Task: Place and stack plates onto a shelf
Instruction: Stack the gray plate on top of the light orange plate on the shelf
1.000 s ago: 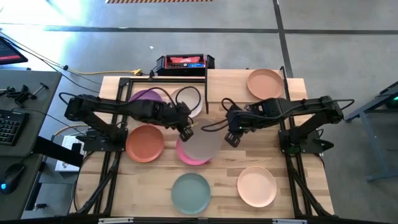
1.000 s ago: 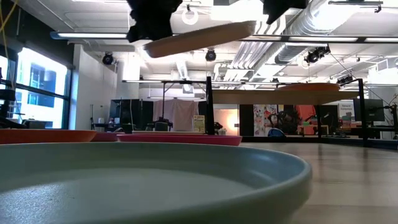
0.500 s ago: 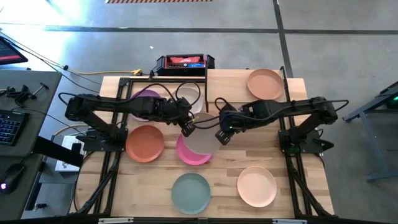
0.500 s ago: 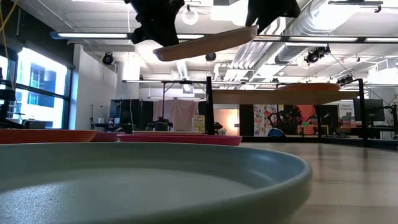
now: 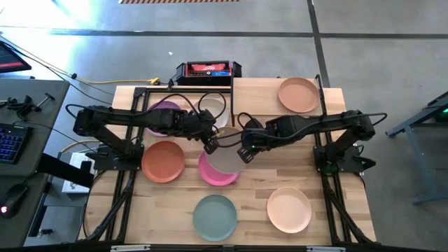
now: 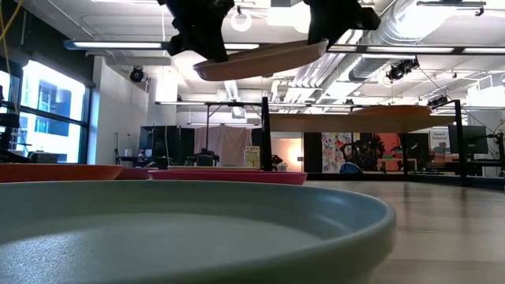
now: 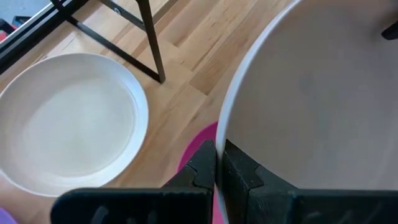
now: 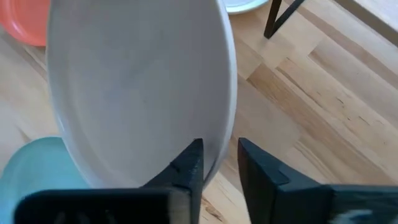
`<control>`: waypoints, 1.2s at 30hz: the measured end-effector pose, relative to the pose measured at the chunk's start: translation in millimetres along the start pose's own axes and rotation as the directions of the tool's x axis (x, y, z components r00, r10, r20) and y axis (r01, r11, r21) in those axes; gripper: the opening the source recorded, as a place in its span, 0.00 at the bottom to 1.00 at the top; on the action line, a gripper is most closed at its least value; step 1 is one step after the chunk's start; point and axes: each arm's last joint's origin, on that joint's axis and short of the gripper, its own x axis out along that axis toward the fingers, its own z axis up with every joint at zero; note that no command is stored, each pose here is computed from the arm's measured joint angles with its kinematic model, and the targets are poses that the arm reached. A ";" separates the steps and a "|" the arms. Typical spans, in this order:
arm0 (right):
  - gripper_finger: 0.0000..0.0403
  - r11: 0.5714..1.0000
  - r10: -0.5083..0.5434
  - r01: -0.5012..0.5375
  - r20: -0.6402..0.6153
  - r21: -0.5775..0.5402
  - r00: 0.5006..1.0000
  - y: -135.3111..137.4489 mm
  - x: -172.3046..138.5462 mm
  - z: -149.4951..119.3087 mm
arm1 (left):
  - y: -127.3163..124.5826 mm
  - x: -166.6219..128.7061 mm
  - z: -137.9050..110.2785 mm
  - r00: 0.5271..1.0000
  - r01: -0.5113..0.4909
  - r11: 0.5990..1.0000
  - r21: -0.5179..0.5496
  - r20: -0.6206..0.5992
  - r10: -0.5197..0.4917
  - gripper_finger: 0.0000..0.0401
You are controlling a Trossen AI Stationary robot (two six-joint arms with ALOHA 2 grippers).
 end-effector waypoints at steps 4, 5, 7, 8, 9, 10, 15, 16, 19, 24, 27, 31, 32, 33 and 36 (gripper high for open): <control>0.03 1.000 -0.002 0.001 0.002 0.015 1.000 -0.1 0.0 0.0 | -0.1 0.0 0.1 1.000 0.002 1.000 -0.001 0.000 -0.002 0.01; 0.02 1.000 -0.003 0.003 0.003 0.017 1.000 -0.2 0.0 0.1 | 0.0 0.0 0.0 1.000 0.002 1.000 -0.001 -0.001 -0.002 0.02; 0.02 0.999 -0.004 0.003 0.003 0.036 1.000 -0.4 0.1 0.4 | 0.1 0.0 -0.2 1.000 0.000 1.000 -0.001 -0.002 0.000 0.03; 0.03 0.999 -0.003 0.003 0.003 0.043 1.000 -0.4 0.1 0.4 | 0.0 0.0 -0.1 1.000 0.001 1.000 0.000 -0.002 -0.001 0.03; 0.02 0.999 -0.003 0.003 0.003 0.046 1.000 -0.2 0.0 0.2 | 0.0 0.0 -0.1 1.000 0.002 1.000 0.001 -0.002 -0.002 0.03; 0.01 0.999 -0.003 0.003 0.002 0.046 1.000 -0.1 0.0 0.0 | -0.1 0.0 -0.1 1.000 0.004 1.000 0.001 -0.003 -0.004 0.04; 0.01 0.998 -0.004 0.004 -0.002 0.062 1.000 -0.4 0.0 -0.3 | -0.2 0.0 -0.1 1.000 0.005 1.000 0.001 -0.003 -0.005 0.04; 0.01 0.998 -0.005 0.005 -0.003 0.062 1.000 -0.4 0.0 -0.3 | -0.2 0.0 -0.1 1.000 0.005 1.000 0.001 -0.003 -0.005 0.04; 0.00 0.998 -0.009 0.009 -0.007 0.060 1.000 -0.9 0.0 -0.6 | 0.1 0.2 0.3 1.000 0.017 1.000 -0.002 -0.008 -0.017 0.05; 0.00 0.999 -0.014 0.015 -0.013 0.051 1.000 -1.5 0.0 -1.1 | 5.1 2.1 3.1 0.997 0.067 0.997 -0.026 -0.039 -0.068 0.05; 0.00 0.999 -0.019 0.020 -0.019 0.047 1.000 -2.0 -0.1 -1.8 | 8.4 3.4 5.6 0.993 0.105 0.993 -0.044 -0.055 -0.107 0.05; 0.00 0.999 -0.021 0.022 -0.022 0.044 1.000 -2.3 -0.2 -2.0 | 11.8 4.6 7.2 0.983 0.155 0.985 -0.079 -0.083 -0.162 0.06; 0.00 0.999 -0.022 0.023 -0.022 0.043 1.000 -2.4 -0.2 -2.0 | 12.6 4.9 7.5 0.980 0.167 0.982 -0.084 -0.090 -0.175 0.06; 0.00 0.999 -0.024 0.025 -0.023 0.042 0.999 -2.6 -0.2 -2.2 | 12.7 6.0 7.6 0.978 0.178 0.980 -0.087 -0.098 -0.186 0.07; 0.00 0.999 -0.029 0.030 -0.027 0.038 0.999 -3.1 -0.2 -2.5 | 14.4 7.9 8.3 0.968 0.210 0.973 -0.102 -0.119 -0.221 0.12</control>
